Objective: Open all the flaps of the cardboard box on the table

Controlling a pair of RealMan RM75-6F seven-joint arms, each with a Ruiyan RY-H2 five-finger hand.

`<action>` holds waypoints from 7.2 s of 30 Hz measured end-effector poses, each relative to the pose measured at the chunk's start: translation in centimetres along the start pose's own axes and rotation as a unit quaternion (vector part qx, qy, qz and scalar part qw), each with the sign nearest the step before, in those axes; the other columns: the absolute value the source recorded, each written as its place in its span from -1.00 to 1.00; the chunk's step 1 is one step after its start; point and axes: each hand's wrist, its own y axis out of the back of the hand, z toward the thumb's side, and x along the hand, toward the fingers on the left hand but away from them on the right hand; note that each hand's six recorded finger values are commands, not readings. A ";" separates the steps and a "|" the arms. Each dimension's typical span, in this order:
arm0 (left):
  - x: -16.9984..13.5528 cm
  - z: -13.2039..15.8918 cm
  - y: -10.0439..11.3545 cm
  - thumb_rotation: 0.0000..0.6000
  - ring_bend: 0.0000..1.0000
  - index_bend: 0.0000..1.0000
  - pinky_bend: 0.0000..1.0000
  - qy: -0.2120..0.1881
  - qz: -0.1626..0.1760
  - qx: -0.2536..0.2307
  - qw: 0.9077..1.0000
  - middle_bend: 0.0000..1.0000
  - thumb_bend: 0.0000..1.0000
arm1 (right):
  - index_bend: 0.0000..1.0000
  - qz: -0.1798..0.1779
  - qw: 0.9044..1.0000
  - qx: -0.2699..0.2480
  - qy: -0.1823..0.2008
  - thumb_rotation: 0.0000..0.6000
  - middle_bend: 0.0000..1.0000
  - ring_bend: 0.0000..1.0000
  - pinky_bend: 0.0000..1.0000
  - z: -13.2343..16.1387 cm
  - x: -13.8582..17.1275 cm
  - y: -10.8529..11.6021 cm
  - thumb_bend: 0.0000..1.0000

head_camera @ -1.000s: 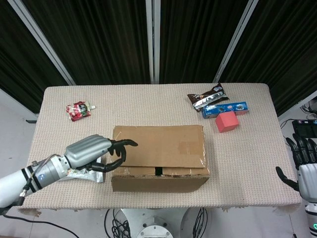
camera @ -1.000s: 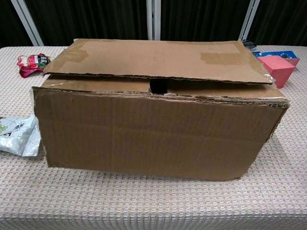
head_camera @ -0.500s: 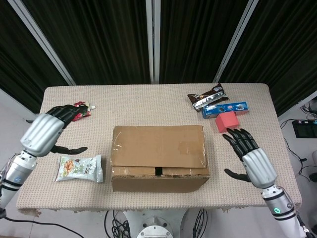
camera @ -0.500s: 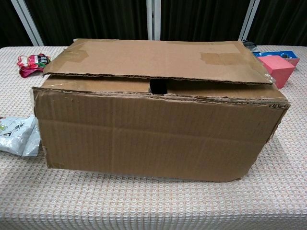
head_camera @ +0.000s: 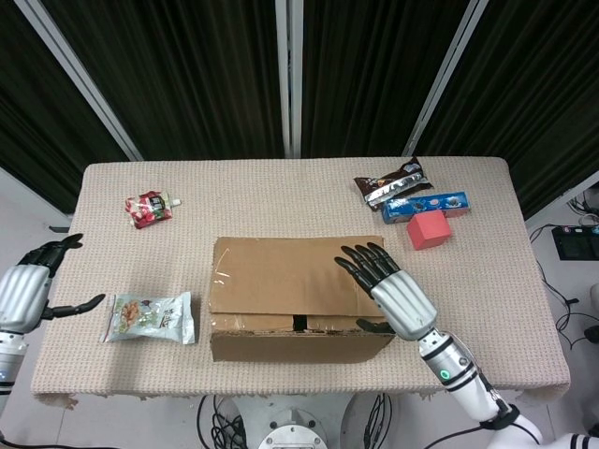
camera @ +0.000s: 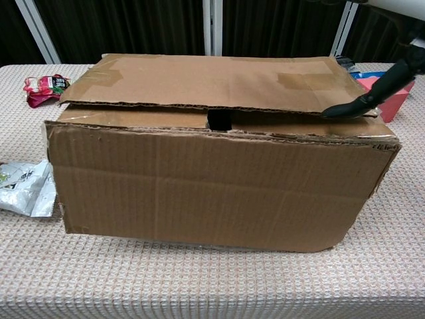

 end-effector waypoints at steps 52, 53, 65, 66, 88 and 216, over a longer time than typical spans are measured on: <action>-0.4 -1.6 -0.3 0.12 -0.64 -0.77 -0.49 0.001 0.000 -0.006 1.000 -0.56 -0.76 | -1.00 -0.151 0.981 0.076 -0.091 1.00 -1.00 -1.00 -1.00 -3.0 -15.5 9.0 -0.63; -0.3 -1.7 -0.3 0.12 -0.64 -0.77 -0.49 0.001 0.000 -0.007 1.000 -0.56 -0.76 | -1.00 -0.160 0.979 0.078 -0.094 1.00 -1.00 -1.00 -1.00 -3.0 -15.8 9.4 -0.61; 0.1 -1.8 -0.9 0.13 -0.64 -0.77 -0.49 -0.001 -0.009 -0.015 1.000 -0.56 -0.76 | -1.00 -0.166 0.986 0.019 0.007 1.00 -0.98 -1.00 -1.00 -0.6 -13.5 10.6 -0.02; 0.1 -1.7 -1.0 0.12 -0.64 -0.77 -0.49 -0.002 -0.010 -0.015 1.000 -0.56 -0.76 | -1.00 -0.160 0.987 0.016 0.021 1.00 -0.97 -1.00 -1.00 -0.2 -13.2 10.6 0.04; 0.1 -2.0 -1.7 0.13 -0.64 -0.80 -0.49 -0.004 -0.016 -0.029 0.999 -0.56 -0.76 | -0.10 0.128 0.977 0.032 0.167 1.00 -0.28 -0.68 -0.89 2.8 -9.6 2.6 0.57; 6.0 37.3 -5.4 1.00 -0.64 -0.75 -0.47 -0.559 -0.074 0.267 0.781 -0.54 0.03 | -1.00 -0.189 0.967 0.087 -0.147 1.00 -1.00 -1.00 -1.00 -16.4 15.2 19.2 -0.05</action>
